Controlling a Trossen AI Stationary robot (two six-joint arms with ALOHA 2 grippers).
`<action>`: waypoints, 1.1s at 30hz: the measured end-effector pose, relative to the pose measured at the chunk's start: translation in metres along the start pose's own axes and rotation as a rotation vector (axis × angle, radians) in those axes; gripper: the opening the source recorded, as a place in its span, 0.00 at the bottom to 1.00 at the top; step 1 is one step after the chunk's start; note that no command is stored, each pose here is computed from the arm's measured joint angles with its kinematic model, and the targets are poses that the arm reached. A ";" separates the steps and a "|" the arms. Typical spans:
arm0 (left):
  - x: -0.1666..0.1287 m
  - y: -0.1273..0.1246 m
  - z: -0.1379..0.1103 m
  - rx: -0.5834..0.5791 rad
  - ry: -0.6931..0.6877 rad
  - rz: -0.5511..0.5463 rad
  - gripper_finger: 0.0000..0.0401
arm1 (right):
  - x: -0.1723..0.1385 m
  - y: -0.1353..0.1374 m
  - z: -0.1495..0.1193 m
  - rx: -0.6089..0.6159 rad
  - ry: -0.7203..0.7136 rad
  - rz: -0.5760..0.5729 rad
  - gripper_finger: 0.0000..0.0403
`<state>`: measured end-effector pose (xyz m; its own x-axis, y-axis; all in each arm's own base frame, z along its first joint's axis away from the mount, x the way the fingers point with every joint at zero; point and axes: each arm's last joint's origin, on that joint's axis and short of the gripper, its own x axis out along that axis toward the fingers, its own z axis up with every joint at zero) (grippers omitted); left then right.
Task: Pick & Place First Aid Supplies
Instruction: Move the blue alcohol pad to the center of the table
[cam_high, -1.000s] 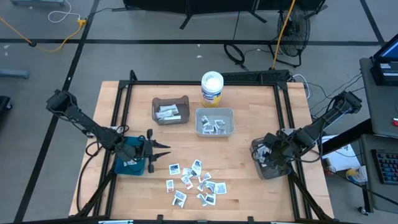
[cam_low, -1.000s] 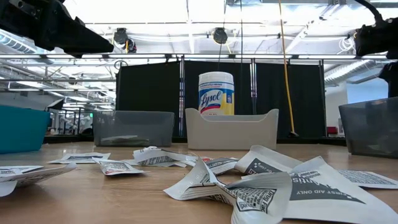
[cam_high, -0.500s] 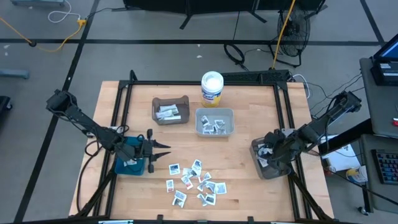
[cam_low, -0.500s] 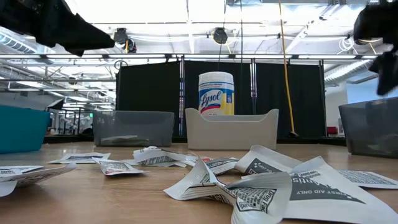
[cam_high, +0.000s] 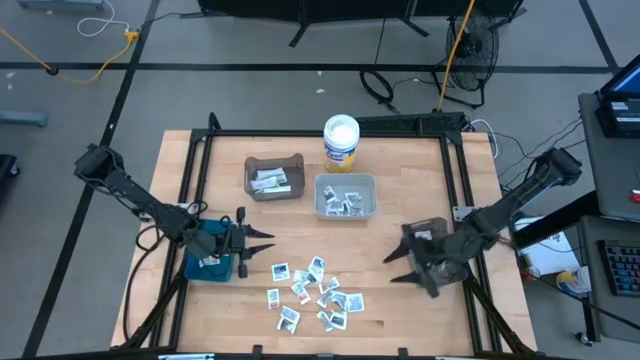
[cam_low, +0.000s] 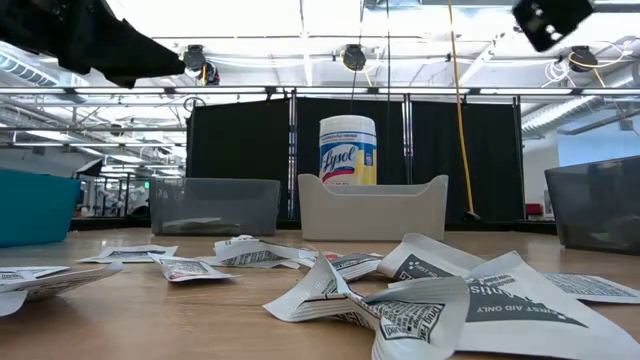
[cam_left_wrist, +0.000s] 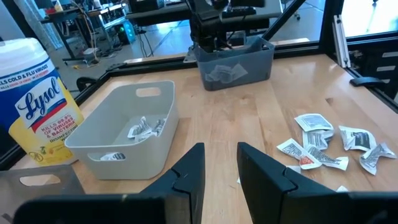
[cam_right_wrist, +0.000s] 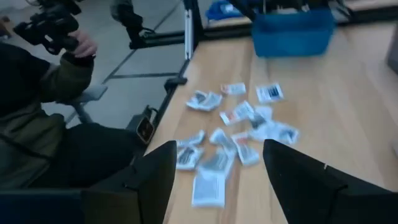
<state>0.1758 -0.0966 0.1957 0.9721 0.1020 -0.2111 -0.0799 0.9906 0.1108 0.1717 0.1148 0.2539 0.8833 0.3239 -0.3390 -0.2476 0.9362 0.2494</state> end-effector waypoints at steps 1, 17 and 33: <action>0.000 0.000 0.000 0.000 0.000 0.000 0.24 | 0.008 0.001 0.000 -0.020 -0.013 0.003 0.58; 0.000 0.000 0.000 0.001 0.000 0.000 0.24 | 0.115 -0.003 -0.046 -0.054 0.105 0.068 0.72; 0.000 0.000 0.000 0.000 0.001 0.000 0.24 | 0.171 0.007 -0.041 0.015 0.508 -0.052 0.74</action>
<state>0.1758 -0.0966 0.1956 0.9720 0.1018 -0.2120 -0.0795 0.9906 0.1110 0.3051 0.1822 0.1600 0.5882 0.3057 -0.7487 -0.1991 0.9520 0.2323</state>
